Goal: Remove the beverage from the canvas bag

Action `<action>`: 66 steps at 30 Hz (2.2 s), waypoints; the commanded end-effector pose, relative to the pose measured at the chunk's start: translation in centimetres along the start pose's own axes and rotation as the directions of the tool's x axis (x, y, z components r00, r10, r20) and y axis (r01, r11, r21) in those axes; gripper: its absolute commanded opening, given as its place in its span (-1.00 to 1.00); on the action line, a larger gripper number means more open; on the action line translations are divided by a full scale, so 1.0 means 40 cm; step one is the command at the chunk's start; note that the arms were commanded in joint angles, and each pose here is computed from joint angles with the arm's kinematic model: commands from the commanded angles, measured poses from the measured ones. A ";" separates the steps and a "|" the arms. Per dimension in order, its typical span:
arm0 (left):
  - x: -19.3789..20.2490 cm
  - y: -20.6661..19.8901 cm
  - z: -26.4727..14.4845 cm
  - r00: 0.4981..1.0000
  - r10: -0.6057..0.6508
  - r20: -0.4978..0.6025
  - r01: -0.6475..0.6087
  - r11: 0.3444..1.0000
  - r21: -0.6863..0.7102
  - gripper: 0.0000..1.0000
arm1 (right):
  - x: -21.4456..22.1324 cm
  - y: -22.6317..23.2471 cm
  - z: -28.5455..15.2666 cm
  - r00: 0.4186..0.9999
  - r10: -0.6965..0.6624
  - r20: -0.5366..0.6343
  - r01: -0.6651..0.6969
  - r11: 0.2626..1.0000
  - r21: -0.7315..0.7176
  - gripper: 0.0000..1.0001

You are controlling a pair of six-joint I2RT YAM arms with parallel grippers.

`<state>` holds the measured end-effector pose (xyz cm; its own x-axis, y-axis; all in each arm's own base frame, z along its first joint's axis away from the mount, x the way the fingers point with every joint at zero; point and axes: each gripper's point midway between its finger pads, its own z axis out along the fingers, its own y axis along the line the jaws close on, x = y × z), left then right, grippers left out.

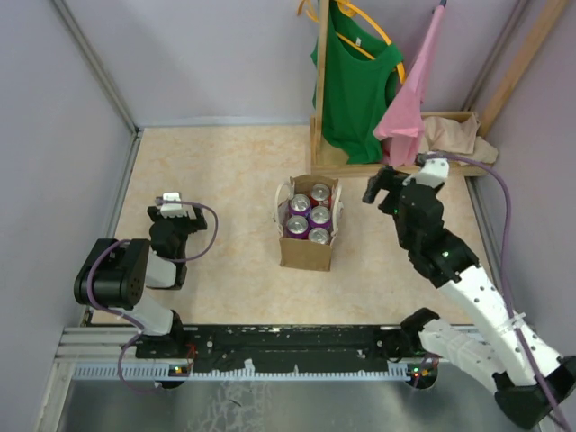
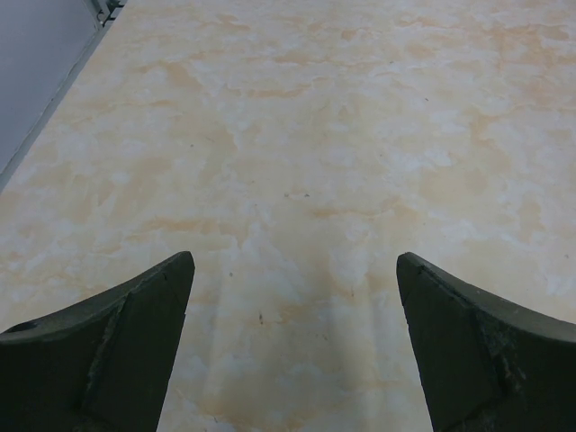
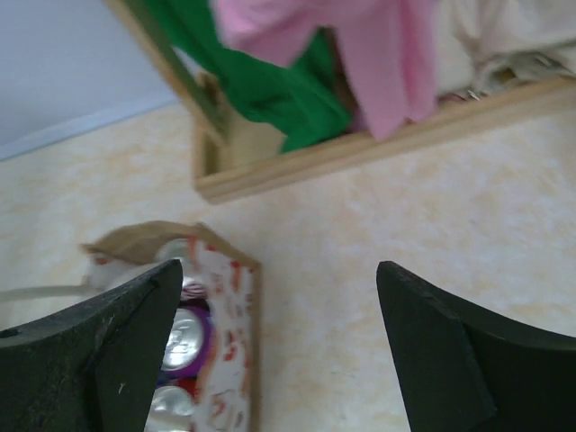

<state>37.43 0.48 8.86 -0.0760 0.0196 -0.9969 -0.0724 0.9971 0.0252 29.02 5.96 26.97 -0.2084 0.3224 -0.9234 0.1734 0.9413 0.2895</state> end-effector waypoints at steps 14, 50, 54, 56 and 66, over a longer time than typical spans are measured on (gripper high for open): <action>-0.016 -0.014 0.013 1.000 0.004 0.023 -0.004 1.000 0.020 1.00 | -0.072 0.543 -0.059 0.937 -0.307 0.168 0.348 0.864 -0.363 0.14; -0.017 -0.012 0.013 1.000 0.002 0.023 -0.003 1.000 0.017 1.00 | 0.301 0.442 0.164 0.883 -0.323 -0.340 0.221 0.926 -0.305 0.29; -0.018 -0.013 0.013 1.000 0.003 0.024 -0.004 1.000 0.017 1.00 | 0.326 0.416 0.169 0.877 -0.302 -0.373 0.218 0.943 -0.252 0.30; -0.018 -0.013 0.013 1.000 0.003 0.025 -0.003 1.000 0.017 1.00 | 0.340 0.402 0.169 0.877 -0.284 -0.389 0.208 0.952 -0.225 0.32; -0.018 -0.012 0.013 1.000 0.005 0.025 -0.005 1.000 0.015 1.00 | 0.399 0.335 0.180 0.876 -0.210 -0.435 0.197 0.978 -0.075 0.37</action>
<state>37.57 0.27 9.03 -0.0714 0.0202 -0.9972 -0.0671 0.9974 0.0250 34.45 23.79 14.38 -0.6598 0.0624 -0.7488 -0.0366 0.9927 0.1150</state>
